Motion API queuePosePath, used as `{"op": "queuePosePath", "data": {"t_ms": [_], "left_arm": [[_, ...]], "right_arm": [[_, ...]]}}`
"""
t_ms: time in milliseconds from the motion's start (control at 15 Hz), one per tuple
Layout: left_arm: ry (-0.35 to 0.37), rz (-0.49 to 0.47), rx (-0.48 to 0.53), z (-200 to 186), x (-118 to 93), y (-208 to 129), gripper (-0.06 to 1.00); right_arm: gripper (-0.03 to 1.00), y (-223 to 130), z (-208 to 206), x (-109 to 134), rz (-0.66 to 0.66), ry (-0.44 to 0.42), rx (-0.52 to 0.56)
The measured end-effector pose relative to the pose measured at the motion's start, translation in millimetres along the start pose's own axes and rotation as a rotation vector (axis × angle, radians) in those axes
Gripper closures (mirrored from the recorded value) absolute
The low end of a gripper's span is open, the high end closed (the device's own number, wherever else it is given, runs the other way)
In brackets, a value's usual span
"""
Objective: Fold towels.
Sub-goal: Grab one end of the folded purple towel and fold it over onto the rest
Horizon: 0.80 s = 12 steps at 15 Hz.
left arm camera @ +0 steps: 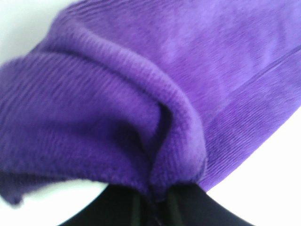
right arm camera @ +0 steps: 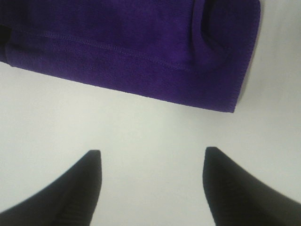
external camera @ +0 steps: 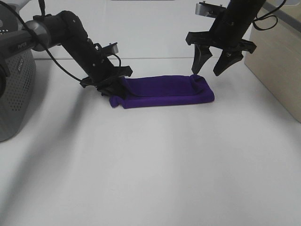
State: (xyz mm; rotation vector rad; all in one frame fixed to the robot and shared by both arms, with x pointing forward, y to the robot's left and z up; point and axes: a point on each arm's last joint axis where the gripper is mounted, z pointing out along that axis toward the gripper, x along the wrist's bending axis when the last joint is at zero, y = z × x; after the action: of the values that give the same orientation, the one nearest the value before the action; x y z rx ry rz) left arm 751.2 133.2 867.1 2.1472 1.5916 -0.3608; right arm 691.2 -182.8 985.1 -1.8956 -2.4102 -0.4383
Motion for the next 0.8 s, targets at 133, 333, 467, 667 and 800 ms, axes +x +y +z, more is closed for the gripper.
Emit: {"op": "queuePosePath", "data": {"t_ms": [133, 333, 467, 667, 800], "left_arm": [[0.136, 0.069, -0.044, -27.7, -0.1, 8.9, 0.9], [0.18, 0.095, -0.153, -82.3, -13.7, 19.8, 0.9], [0.14, 0.143, -0.2, -101.5, -32.7, 22.8, 0.9], [0.082, 0.205, -0.149, -68.9, -59.5, 19.4, 0.9], [0.061, 0.226, -0.114, -37.3, -74.3, 15.5, 0.9]], "right_arm": [[0.34, -1.0, -12.5, 2.8, -0.006, 0.001, -0.015], [0.34, -2.0, -36.8, 8.1, -0.017, 0.0, -0.066], [0.34, -3.7, -54.3, 12.0, -0.025, 0.0, -0.102], [0.34, -8.7, -87.3, 19.2, -0.041, 0.0, -0.172], [0.34, -13.2, -108.6, 23.9, -0.051, -0.001, -0.218]]}}
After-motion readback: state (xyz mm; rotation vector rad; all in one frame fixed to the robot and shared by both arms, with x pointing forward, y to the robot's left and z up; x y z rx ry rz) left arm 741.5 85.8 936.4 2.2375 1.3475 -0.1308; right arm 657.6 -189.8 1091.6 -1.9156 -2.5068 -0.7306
